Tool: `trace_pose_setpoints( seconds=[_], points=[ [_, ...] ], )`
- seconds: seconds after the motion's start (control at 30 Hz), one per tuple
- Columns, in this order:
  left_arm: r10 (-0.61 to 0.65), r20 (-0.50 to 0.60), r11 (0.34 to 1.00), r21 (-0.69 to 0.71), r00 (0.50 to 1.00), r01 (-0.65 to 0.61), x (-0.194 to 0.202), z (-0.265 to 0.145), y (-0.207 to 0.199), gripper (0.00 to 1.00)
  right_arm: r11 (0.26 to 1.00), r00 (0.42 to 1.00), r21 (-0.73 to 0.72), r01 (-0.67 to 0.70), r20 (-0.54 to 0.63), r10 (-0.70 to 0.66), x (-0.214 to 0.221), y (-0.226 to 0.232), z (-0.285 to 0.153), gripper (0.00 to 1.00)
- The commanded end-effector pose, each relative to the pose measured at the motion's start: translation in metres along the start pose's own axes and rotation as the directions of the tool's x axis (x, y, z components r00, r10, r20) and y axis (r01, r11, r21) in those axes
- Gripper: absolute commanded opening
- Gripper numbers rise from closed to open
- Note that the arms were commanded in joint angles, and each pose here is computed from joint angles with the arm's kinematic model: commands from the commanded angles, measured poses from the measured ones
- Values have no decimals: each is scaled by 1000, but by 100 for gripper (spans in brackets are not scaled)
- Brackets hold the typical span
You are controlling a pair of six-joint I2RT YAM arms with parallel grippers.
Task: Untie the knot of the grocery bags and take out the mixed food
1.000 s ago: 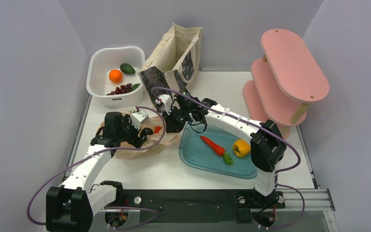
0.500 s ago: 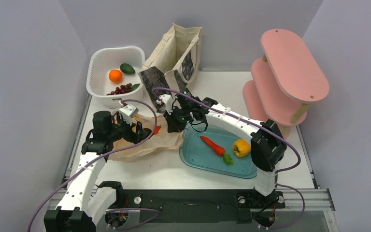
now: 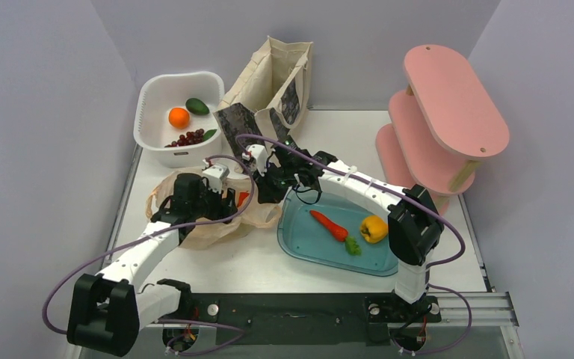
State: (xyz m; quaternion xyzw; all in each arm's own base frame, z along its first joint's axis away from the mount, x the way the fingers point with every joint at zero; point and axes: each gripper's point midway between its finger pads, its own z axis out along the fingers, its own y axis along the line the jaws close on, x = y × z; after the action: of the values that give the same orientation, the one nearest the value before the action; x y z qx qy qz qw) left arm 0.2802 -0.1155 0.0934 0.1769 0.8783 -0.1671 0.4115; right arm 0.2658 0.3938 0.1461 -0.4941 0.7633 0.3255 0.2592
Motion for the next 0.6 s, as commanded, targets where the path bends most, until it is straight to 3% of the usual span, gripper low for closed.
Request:
trace_pose_setpoints(
  seconds=[0.0,0.27,0.33,0.4,0.43,0.5,0.57],
  points=[
    [-40,7,986,-162,999,41,-8,15,27,71,1000,997,-12,23,68,-22,-18,4,-9,0],
    [-29,-126,973,-231,992,-1,25,41,48,70,1000,997,1,20,69,-20,-18,2,-9,0],
    [-41,-128,976,-218,991,13,30,46,48,64,1000,998,3,16,69,-16,-17,2,-9,0],
    [-60,-116,984,-176,991,39,31,47,45,37,1000,998,9,13,67,-14,-16,1,-10,0],
    [-70,-94,988,-142,993,56,29,46,42,19,1000,998,13,13,66,-14,-15,0,-10,0],
    [-51,-31,994,-100,998,47,15,40,37,3,1000,998,17,14,64,-15,-14,0,-10,0],
    [-10,31,998,-63,999,11,1,28,29,0,1000,998,19,12,61,-13,-13,-1,-9,0]
  ],
)
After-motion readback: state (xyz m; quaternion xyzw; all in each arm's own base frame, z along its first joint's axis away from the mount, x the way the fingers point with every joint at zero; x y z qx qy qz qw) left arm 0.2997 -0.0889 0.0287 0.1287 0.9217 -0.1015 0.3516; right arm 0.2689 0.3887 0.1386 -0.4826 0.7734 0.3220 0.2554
